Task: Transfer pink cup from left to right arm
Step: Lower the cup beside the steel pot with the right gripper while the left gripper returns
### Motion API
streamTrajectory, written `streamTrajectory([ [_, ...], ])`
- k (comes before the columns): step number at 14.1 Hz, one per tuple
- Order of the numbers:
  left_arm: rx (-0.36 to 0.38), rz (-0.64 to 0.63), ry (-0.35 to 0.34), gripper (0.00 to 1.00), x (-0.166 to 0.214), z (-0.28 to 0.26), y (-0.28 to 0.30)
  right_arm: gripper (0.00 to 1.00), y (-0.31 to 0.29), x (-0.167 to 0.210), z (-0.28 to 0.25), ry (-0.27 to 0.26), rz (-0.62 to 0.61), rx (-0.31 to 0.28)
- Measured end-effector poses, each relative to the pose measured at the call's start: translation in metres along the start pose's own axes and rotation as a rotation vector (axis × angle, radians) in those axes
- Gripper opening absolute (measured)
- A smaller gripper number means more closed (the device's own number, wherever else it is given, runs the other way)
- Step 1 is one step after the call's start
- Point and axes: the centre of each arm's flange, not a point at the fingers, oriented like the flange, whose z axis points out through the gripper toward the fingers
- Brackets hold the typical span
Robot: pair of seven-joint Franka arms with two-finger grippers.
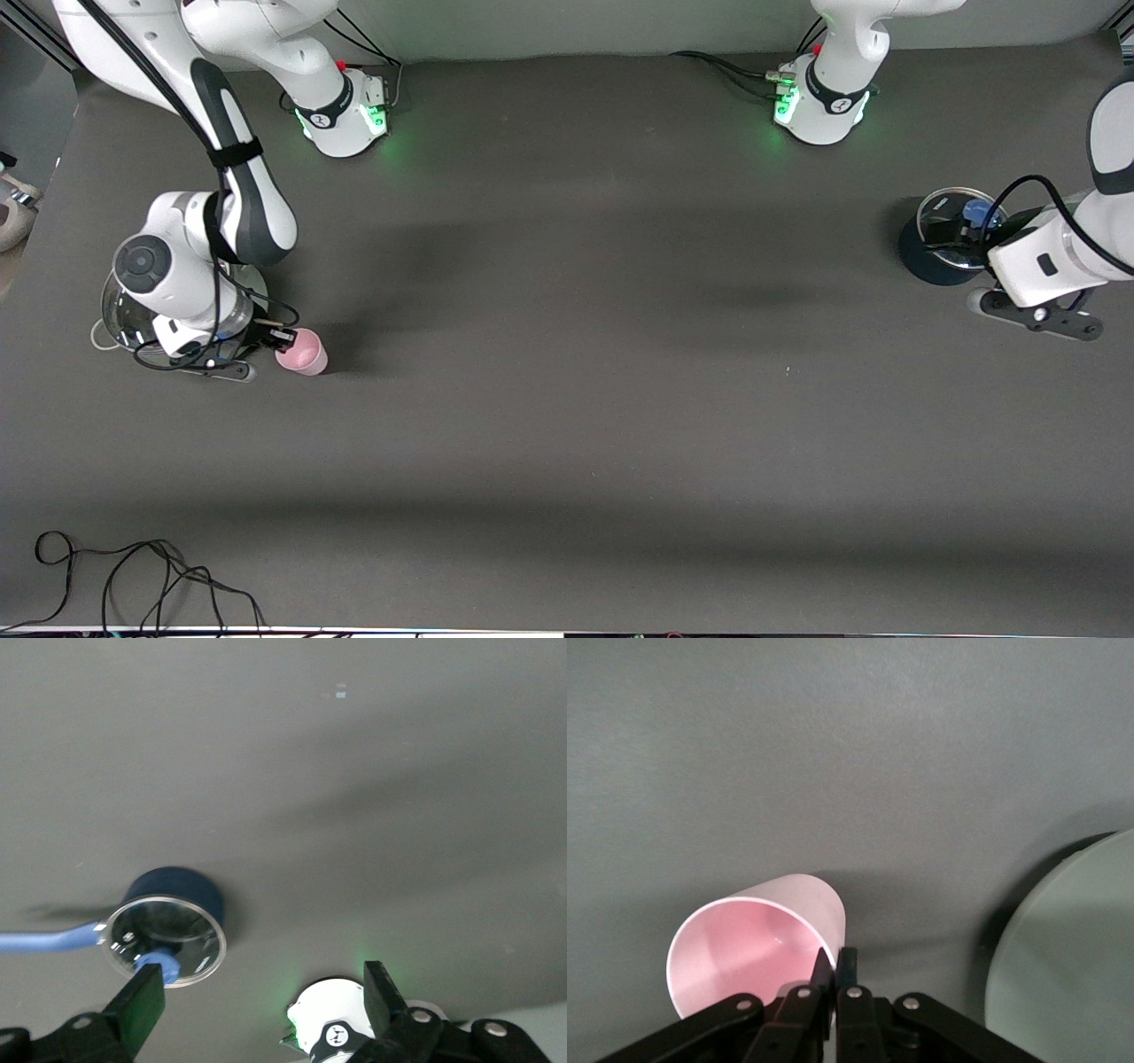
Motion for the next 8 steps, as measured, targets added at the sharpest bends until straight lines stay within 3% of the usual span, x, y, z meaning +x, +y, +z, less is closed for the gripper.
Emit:
streamTrajectory([
  [4, 0.035, -0.054, 0.098, 1.0, -0.007, -0.015, 0.003, 0.07, -0.001, 0.001, 0.001, 0.0, 0.004, 0.002],
  [8, 0.035, -0.077, 0.15, 1.0, -0.022, -0.018, 0.006, 0.43, -0.003, 0.005, -0.016, 0.02, 0.005, 0.02],
])
